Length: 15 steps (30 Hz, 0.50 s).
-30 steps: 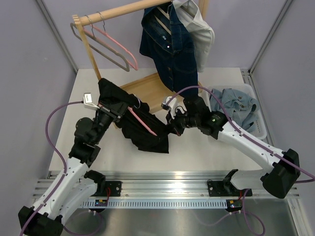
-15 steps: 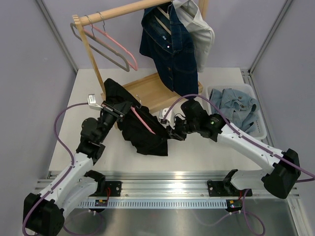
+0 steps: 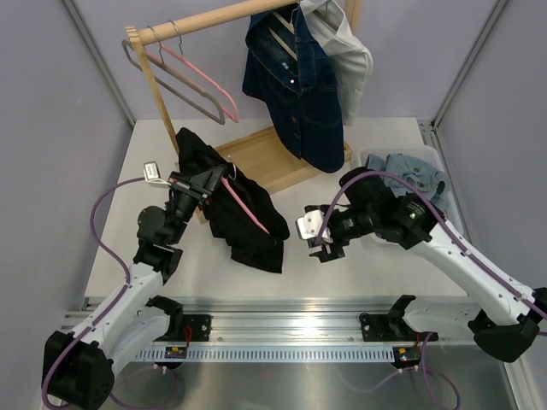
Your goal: Remove the skirt from the hanger
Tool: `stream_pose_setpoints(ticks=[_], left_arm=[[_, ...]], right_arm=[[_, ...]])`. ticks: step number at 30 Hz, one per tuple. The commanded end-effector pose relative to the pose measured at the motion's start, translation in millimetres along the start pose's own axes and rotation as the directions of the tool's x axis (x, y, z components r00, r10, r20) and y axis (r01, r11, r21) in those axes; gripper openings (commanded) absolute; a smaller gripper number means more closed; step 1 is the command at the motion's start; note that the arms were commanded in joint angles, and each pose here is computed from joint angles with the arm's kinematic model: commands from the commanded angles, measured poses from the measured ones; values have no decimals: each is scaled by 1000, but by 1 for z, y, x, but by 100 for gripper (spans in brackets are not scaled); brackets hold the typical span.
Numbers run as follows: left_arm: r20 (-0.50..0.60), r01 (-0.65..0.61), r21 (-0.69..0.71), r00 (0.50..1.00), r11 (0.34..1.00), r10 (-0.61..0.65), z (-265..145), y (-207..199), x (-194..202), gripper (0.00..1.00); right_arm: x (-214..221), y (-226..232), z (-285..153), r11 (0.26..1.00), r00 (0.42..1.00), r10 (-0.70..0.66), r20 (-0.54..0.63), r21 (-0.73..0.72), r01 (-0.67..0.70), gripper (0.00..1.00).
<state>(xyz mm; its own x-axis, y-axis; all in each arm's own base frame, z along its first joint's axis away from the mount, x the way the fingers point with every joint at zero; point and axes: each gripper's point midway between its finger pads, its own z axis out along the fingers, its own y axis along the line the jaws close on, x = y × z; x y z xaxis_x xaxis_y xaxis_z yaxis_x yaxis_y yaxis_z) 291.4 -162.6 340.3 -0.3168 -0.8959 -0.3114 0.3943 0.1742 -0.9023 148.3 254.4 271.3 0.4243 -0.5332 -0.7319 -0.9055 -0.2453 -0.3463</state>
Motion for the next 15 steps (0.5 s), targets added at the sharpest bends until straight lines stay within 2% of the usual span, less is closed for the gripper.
stream_pose_setpoints(ticks=[1, 4, 9, 15], left_arm=[[54, 5, 149, 998, 989, -13, 2, -42, -14, 0], [52, 24, 133, 998, 991, -31, 3, -39, -12, 0], [52, 90, 137, 994, 986, -98, 5, -39, -13, 0], [45, 141, 140, 988, 980, -149, 6, -38, -12, 0]], right_arm=[[-15, 4, 11, 996, 997, -56, 46, -65, 59, 72], [-27, -4, 23, 997, 997, -48, 63, -61, 52, 72], [-19, -29, 54, 1000, 1000, -11, 1, 25, 11, 71], [-8, -27, 77, 1000, 1000, -26, -11, 15, 26, 67]])
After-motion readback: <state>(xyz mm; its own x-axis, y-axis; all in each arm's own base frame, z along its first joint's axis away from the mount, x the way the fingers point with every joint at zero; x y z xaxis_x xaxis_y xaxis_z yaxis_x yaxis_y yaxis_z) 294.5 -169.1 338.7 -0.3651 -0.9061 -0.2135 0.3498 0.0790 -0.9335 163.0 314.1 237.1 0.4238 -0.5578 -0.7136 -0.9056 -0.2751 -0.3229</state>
